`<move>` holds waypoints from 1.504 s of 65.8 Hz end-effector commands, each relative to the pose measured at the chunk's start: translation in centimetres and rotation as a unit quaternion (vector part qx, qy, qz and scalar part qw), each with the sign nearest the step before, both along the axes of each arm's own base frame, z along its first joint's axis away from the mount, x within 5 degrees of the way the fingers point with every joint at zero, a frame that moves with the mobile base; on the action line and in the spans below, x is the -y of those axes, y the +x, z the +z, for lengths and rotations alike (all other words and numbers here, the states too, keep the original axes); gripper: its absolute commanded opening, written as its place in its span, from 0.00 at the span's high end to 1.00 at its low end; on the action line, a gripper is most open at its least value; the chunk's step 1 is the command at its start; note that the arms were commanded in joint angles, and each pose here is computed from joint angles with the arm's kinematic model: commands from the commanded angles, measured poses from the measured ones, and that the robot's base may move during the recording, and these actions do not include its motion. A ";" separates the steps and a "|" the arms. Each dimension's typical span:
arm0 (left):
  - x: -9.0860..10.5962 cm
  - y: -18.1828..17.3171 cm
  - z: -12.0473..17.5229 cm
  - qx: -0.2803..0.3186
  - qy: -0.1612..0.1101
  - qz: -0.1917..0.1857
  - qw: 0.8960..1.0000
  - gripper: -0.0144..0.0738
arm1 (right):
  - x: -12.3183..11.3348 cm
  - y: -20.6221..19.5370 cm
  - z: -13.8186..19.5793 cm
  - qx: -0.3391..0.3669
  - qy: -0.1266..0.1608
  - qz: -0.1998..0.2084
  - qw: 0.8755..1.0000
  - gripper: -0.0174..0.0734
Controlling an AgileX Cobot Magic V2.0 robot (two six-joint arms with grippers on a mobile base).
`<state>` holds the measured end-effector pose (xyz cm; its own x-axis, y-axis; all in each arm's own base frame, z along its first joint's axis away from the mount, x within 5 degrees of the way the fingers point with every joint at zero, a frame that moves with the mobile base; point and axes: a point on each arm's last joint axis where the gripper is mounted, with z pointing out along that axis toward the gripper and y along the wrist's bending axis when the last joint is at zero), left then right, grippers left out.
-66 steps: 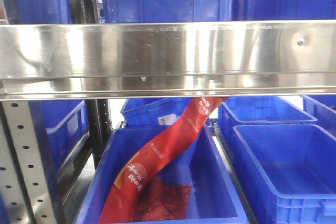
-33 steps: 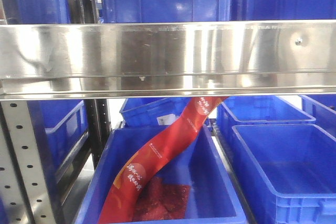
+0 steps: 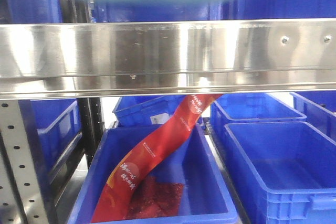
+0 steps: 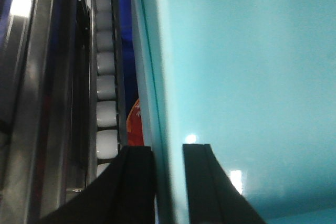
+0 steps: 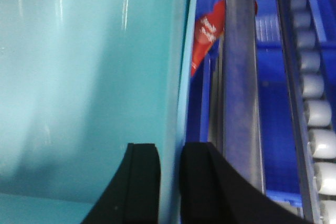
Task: Move two blue bins to right shelf middle
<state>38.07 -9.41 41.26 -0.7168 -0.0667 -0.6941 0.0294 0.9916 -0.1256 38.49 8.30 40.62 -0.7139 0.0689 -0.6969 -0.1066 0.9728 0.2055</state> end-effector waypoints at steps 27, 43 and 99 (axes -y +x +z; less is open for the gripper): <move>0.8 2.2 -2.6 0.054 -0.013 -0.011 0.998 0.95 | -0.6 2.4 -2.5 0.034 0.017 -0.007 0.999 0.99; 0.7 1.9 -2.7 0.037 -0.009 -0.010 0.999 0.53 | -0.6 2.4 -2.4 0.033 0.019 -0.006 0.999 0.50; -0.1 -3.5 2.3 0.107 -0.028 -0.025 0.994 0.96 | -1.5 -1.8 4.5 0.118 0.033 0.038 0.992 0.99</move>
